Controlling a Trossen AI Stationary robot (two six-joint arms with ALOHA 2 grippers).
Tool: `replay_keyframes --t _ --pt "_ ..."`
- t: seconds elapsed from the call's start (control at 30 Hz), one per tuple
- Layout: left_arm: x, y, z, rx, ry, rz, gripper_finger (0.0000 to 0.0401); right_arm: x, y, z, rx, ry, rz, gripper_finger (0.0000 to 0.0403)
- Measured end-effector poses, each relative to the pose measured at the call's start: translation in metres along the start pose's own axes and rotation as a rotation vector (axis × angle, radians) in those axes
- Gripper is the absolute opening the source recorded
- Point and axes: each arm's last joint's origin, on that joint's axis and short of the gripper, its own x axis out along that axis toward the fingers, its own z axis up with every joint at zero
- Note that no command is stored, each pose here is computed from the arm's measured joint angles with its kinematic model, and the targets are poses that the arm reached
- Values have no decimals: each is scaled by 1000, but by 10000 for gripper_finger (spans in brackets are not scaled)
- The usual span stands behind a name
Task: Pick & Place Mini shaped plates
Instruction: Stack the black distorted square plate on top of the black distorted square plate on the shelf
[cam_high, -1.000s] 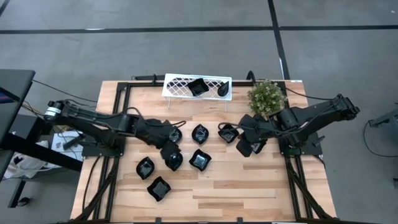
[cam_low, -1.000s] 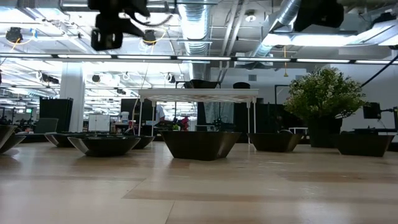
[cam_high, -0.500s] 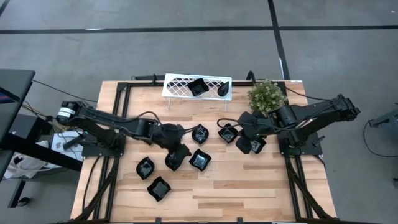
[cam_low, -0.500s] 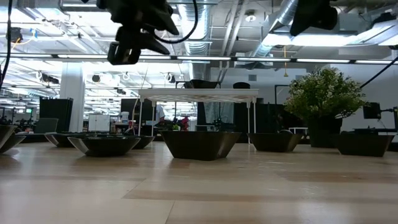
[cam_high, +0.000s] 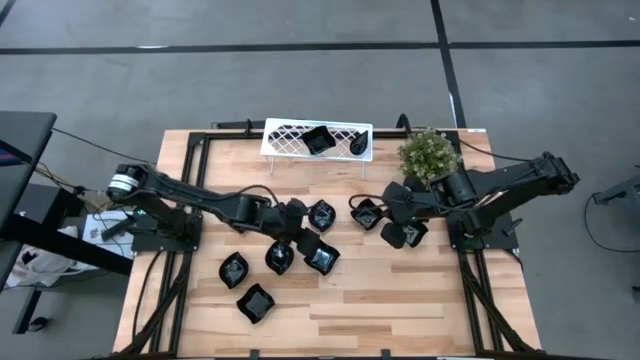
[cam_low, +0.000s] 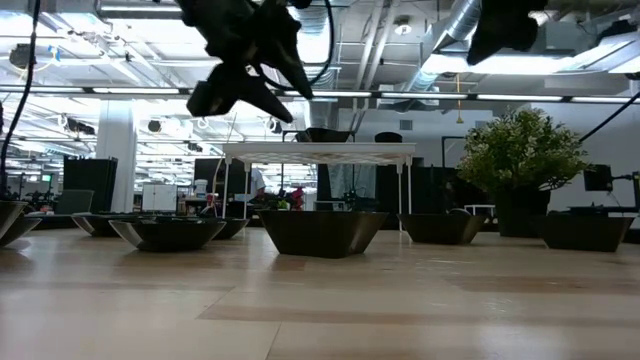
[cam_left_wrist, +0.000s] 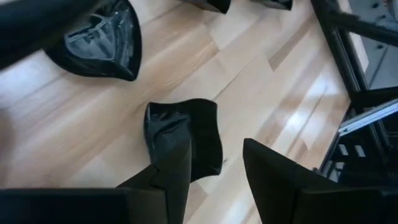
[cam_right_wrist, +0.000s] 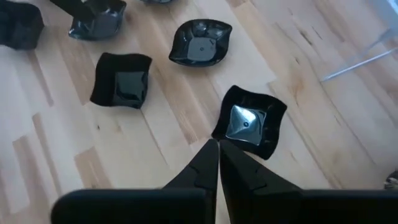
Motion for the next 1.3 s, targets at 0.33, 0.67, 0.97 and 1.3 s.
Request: replay_keyframes --t 0.33,0.67,0.97,1.3 --pt "-4 0 4 -16 -14 8 148 3 -31 -45 56 -210 178 3" --pt "2 2 1 -86 12 45 148 9 -54 -81 47 -405 364 1" --pt "13 4 -2 -148 26 81 148 25 -58 -94 104 -531 443 1" --pt "36 -6 -11 -109 73 230 149 28 -60 -92 125 -538 416 1"
